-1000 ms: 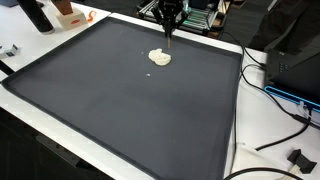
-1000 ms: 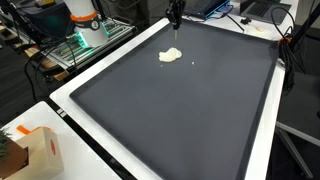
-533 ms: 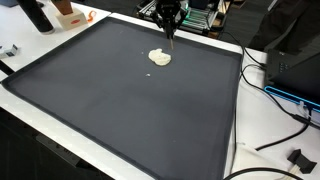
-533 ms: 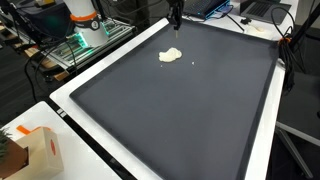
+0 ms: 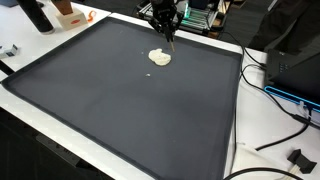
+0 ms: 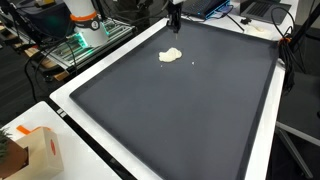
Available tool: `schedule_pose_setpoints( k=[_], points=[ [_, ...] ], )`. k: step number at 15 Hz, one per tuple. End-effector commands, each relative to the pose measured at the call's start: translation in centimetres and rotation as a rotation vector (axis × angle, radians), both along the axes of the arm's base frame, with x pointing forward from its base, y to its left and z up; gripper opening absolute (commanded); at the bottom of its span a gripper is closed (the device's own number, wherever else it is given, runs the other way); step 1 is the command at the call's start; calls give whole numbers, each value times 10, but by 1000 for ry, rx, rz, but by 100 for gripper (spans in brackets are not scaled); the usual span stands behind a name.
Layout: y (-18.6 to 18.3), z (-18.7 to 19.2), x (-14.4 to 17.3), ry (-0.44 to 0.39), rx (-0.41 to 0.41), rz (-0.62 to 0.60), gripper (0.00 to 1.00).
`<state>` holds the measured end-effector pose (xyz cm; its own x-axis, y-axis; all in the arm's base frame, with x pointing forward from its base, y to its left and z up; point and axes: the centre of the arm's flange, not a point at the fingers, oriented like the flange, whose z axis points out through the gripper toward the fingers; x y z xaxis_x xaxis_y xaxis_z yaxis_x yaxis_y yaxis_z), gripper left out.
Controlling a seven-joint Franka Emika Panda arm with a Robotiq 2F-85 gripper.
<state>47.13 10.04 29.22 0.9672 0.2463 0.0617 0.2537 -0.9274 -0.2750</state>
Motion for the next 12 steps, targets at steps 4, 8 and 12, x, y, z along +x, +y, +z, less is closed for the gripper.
schedule_pose_setpoints(
  k=[4,8,12],
  points=[
    [-17,-17,0,31,102,59,3],
    [-25,-24,1,41,154,76,3],
    [-33,-33,0,45,205,78,3]
  ],
)
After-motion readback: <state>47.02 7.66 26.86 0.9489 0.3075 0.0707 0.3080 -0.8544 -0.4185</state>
